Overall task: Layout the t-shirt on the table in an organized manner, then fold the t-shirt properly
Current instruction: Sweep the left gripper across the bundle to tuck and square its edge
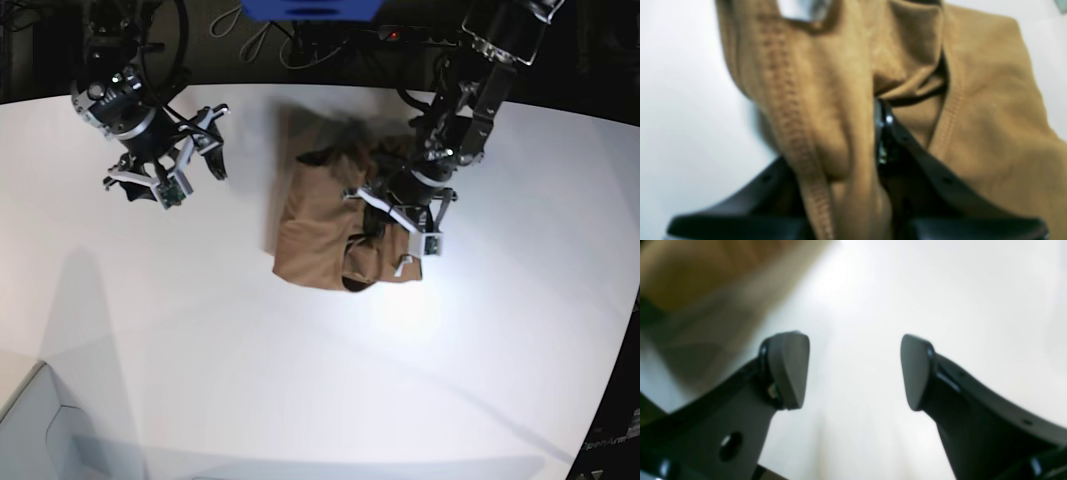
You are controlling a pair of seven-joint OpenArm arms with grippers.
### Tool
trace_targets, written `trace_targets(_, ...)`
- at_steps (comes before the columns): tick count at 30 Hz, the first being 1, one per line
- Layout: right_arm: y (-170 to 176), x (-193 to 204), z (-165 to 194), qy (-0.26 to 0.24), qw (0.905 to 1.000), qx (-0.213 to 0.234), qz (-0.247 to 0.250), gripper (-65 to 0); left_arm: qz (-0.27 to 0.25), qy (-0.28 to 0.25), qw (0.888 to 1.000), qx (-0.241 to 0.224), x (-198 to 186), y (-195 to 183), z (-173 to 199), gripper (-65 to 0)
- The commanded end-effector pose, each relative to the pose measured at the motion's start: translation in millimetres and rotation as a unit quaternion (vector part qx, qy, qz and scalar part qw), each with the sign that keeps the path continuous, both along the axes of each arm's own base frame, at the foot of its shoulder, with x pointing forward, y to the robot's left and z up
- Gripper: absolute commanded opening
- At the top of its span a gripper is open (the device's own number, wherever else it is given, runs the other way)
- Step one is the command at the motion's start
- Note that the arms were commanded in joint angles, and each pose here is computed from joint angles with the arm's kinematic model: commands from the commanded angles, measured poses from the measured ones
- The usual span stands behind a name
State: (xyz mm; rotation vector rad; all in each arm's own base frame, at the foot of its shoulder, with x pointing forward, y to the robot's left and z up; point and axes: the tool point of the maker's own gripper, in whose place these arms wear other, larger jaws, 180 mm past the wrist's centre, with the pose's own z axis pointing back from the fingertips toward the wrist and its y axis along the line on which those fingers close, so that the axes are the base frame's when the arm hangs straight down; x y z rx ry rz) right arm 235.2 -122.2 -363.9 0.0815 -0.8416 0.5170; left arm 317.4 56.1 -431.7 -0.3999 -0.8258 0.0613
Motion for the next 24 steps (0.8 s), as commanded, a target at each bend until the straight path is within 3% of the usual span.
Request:
trace_targets(1,-2,6,11,-0.023,0.9997,0.007,-0.002,-21.7,-0.002,0.015,1.0,0.012,4,3,0,-65.0)
trace_targets(5,-18,6,11,-0.022,0.9995,-0.001,-0.024,-21.7,-0.035,0.024,0.999,0.031,39,-4,14,-64.8)
trace_targets(8,-29,3,10,-0.02,0.999,-0.008,-0.039,-21.7,-0.09,0.012,0.993,0.079,63,-15,25,-64.8)
trace_targets(12,-39,2,10,-0.018,0.9985,-0.013,-0.051,-21.7,-0.21,-0.023,0.966,0.15,65,-58,35,-64.8)
trace_targets(14,-40,2,10,-0.018,0.9983,-0.014,-0.053,-21.7,-0.289,-0.047,0.941,0.171,55,-86,37,-64.8)
trace_targets(18,-40,1,9,-0.017,0.9983,-0.015,-0.053,-21.7,-0.445,-0.083,0.874,0.175,11,-132,29,-64.8)
trace_targets(21,-40,1,9,-0.017,0.9983,-0.015,-0.053,-21.7,-0.528,-0.136,0.819,0.181,-15,-150,26,-64.8)
trace_targets(24,-41,1,9,-0.017,0.9983,-0.015,-0.053,-21.7,-0.57,-0.171,0.774,0.216,-23,-150,21,-64.8)
